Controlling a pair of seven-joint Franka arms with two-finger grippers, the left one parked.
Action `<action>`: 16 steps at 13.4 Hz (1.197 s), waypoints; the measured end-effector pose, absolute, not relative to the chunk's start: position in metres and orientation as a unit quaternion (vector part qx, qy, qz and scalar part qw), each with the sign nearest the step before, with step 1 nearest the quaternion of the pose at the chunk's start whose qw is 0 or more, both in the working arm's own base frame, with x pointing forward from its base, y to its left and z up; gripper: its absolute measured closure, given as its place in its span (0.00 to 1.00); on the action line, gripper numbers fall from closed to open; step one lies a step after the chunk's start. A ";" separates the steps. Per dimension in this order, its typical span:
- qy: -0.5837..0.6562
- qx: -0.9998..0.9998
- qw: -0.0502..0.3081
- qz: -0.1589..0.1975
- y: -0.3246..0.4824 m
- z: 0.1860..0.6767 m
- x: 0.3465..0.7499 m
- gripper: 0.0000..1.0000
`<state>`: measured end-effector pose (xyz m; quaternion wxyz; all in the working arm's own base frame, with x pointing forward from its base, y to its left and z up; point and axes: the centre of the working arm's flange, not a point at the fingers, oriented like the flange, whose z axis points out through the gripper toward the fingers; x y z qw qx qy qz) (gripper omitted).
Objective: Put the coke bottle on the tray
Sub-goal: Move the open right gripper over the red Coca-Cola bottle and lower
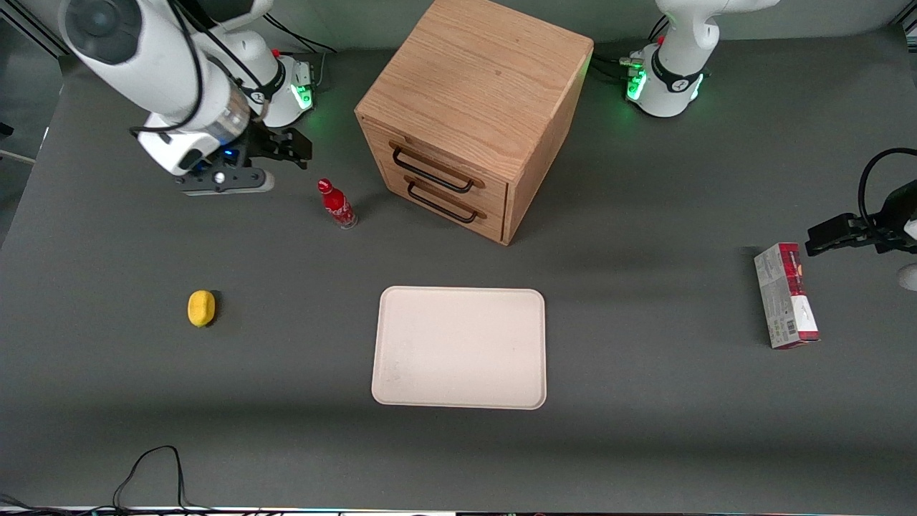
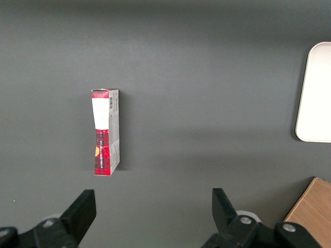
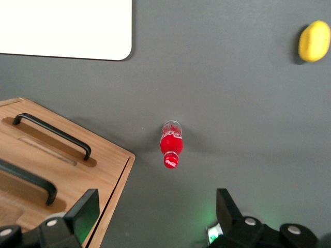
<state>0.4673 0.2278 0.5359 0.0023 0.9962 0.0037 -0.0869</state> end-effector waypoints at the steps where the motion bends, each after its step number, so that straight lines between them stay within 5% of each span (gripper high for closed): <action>1: 0.003 0.996 0.002 -0.085 0.226 0.516 0.458 0.00; 7: 0.008 0.999 -0.009 -0.050 0.202 0.410 0.381 0.00; 16: 0.007 1.000 -0.020 -0.013 0.199 0.340 0.356 0.00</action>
